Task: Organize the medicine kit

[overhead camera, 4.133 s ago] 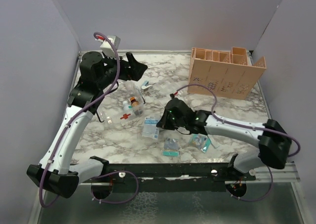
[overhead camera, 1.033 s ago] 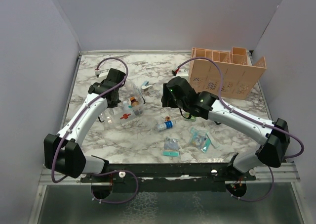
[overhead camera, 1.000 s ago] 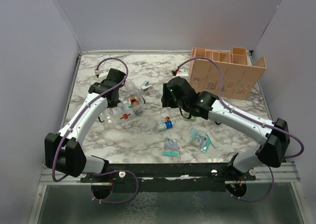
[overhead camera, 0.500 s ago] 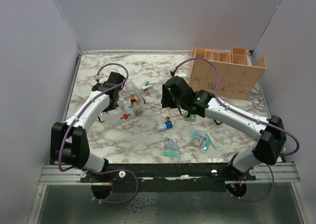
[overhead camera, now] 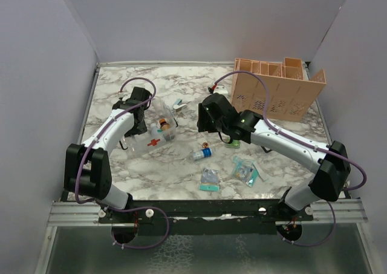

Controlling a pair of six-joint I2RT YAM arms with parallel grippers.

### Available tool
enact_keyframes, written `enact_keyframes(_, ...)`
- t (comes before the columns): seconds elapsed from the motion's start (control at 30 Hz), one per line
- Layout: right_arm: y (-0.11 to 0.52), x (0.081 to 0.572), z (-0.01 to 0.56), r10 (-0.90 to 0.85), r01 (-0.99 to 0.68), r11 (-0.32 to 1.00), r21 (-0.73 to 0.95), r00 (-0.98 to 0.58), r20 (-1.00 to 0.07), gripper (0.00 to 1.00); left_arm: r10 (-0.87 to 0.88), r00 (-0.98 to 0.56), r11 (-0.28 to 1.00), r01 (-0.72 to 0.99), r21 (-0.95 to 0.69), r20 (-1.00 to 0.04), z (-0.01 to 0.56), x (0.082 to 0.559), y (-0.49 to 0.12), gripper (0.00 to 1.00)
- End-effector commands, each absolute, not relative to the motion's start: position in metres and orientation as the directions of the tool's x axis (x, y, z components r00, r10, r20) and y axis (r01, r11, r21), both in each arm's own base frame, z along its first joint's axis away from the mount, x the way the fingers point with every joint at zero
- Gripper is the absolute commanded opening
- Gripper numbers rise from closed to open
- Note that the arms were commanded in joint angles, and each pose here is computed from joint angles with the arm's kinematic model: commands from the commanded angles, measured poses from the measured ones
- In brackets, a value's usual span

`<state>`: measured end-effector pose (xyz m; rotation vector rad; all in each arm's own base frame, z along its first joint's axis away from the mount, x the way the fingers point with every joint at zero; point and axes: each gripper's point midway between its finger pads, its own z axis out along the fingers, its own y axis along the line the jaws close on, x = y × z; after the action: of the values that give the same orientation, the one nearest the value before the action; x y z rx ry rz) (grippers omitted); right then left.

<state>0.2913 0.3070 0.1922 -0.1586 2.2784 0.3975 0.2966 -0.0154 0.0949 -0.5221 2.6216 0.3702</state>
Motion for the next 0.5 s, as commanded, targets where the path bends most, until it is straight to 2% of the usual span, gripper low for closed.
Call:
enact_keyframes(0.0,0.311,0.296,0.202,0.039,-0.240,0.936,0.258,-0.656,-0.753,0.54,-0.307,-0.831,0.921,-0.383,0.076,-0.464,0.099,0.309,-0.032,0.44)
enact_keyframes(0.3,0.307,0.295,0.201,0.043,-0.229,0.940,0.254,-0.657,-0.752,0.54,-0.328,-0.822,0.935,-0.354,-0.035,-0.465,0.114,0.322,-0.051,0.48)
enact_keyframes(0.47,0.305,0.294,0.201,0.046,-0.223,0.942,0.253,-0.657,-0.753,0.54,-0.333,-0.806,0.932,-0.359,-0.045,-0.489,0.119,0.328,-0.048,0.50)
